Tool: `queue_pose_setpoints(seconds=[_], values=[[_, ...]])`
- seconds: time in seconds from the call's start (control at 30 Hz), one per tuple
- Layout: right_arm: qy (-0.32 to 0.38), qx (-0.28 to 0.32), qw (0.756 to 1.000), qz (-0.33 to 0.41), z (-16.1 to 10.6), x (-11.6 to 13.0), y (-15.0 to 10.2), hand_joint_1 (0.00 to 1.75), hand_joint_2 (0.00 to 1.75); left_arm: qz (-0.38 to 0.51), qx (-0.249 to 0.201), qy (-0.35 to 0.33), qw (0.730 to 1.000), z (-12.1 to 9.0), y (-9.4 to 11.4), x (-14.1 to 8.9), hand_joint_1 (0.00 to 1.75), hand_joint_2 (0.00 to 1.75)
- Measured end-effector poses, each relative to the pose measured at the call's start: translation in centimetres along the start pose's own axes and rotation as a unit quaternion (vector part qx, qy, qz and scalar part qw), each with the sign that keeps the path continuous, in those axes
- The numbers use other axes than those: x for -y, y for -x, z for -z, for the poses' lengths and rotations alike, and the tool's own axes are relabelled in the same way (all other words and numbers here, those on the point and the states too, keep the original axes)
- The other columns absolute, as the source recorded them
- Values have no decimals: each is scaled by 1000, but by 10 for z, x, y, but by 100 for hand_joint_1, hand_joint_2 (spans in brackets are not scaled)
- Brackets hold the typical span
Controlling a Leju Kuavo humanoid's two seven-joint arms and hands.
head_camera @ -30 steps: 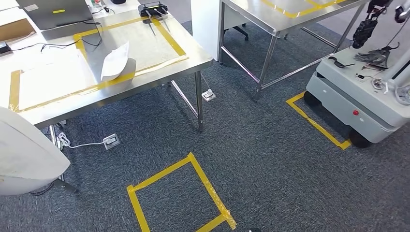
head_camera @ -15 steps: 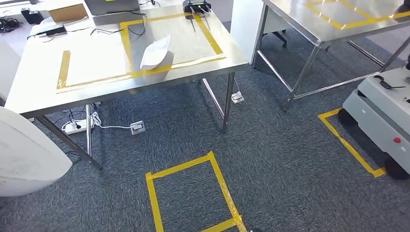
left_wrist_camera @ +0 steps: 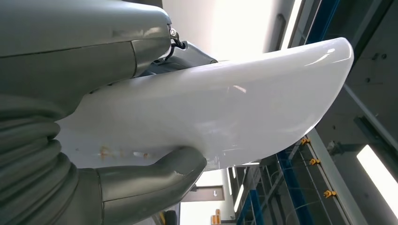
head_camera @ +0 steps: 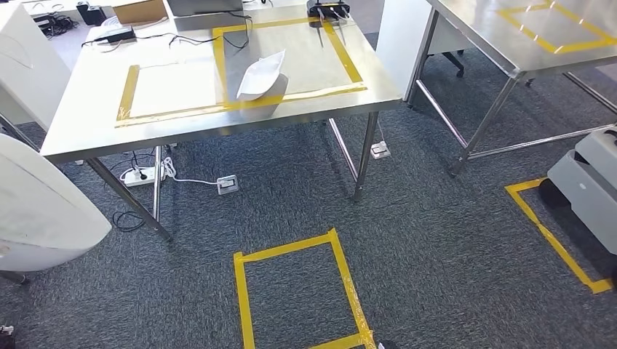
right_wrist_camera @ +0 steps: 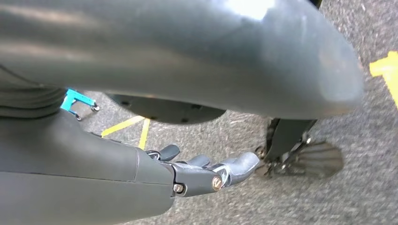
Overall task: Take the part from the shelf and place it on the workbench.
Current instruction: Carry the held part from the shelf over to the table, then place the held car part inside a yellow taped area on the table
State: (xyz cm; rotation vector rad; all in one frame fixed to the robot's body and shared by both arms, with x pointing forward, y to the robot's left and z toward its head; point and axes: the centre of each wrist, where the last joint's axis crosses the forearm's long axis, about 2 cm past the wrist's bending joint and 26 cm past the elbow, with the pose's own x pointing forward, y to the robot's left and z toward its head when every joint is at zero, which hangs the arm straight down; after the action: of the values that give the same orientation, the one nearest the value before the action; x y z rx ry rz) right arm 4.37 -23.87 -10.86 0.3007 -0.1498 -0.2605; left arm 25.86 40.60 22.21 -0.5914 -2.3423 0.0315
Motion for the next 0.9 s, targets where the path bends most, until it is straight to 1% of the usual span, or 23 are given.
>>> queue_pose_setpoints(seconds=[0.27, 0.47, 0.9], values=[[0, 2, 1000, 6, 0, 0, -1, 0, 0, -9, 2, 4, 1000, 9, 4, -4, 175, 175], [-1, 1, 1000, 10, 0, -1, 0, 0, 0, -17, 1, 11, 1000, 14, 10, -3, 175, 175], [0, 0, 1000, 17, 0, 0, 3, 0, 0, -27, 0, 4, 1000, 13, 18, -6, 175, 175]])
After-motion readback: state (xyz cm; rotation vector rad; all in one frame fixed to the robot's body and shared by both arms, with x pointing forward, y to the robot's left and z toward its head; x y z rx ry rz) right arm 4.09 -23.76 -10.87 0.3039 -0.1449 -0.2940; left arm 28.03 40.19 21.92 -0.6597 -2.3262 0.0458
